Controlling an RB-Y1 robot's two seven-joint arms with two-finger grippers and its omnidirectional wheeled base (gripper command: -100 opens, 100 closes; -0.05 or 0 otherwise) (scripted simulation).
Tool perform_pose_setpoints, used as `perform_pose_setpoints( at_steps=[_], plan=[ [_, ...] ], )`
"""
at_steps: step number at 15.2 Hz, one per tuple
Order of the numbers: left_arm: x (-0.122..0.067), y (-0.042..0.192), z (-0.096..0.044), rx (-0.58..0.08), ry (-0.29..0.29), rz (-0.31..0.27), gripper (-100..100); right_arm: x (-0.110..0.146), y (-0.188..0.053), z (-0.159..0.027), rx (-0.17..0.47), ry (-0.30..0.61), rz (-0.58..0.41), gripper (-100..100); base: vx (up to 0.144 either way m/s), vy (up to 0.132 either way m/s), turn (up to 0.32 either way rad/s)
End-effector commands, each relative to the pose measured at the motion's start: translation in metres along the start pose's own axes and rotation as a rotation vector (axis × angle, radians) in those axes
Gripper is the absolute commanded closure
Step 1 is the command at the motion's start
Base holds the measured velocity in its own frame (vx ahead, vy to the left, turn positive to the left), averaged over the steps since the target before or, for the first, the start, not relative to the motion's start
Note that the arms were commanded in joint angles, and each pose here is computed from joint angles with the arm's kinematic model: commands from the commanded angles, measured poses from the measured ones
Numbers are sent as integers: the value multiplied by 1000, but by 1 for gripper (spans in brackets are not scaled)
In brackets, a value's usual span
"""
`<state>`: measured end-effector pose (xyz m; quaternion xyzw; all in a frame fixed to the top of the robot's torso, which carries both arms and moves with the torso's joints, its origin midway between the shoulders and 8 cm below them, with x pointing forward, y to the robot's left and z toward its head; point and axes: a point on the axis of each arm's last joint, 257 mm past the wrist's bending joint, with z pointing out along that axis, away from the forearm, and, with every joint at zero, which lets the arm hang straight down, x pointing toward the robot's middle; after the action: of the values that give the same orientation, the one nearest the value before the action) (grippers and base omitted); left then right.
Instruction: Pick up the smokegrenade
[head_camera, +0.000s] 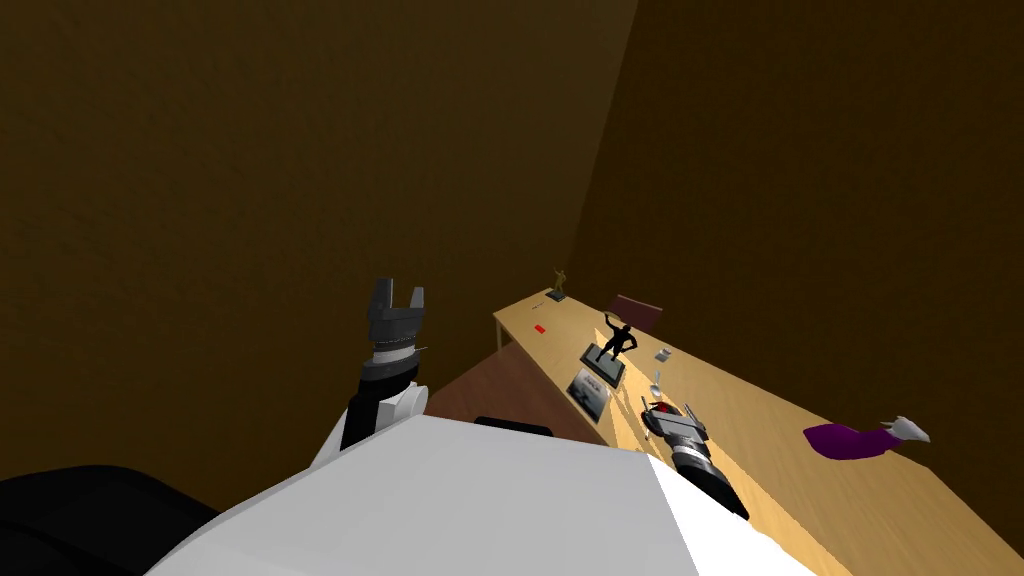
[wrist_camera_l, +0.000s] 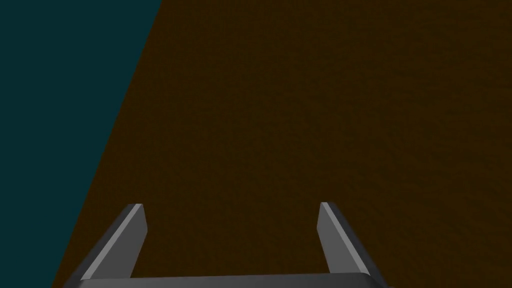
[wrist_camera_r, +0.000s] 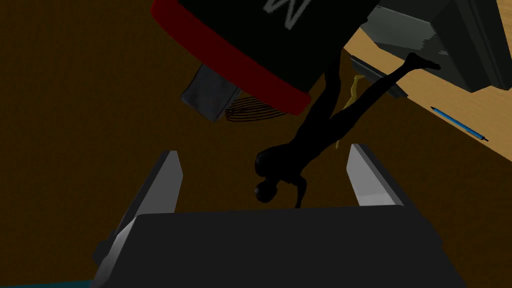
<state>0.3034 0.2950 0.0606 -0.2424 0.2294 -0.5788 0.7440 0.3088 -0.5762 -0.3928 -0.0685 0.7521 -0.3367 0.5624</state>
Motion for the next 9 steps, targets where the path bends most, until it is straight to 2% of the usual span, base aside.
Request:
perform_pose_setpoints(
  at_steps=[1,4,6,7,9],
  plan=[
    [0,0,0,0,0,0,0,20,-1,-6,-6,49,-39,-100,3,-9,61],
    [0,0,0,0,0,0,0,40,-3,-13,-13,94,-76,-100,3,-9,44],
    [0,0,0,0,0,0,0,36,-2,-12,-11,81,-64,-100,1,-2,6],
    [0,0,0,0,0,0,0,36,-2,-12,-11,81,-65,100,0,0,0],
    [0,0,0,0,0,0,0,35,-4,-11,-8,78,-67,100,0,-6,-9]
  ],
)
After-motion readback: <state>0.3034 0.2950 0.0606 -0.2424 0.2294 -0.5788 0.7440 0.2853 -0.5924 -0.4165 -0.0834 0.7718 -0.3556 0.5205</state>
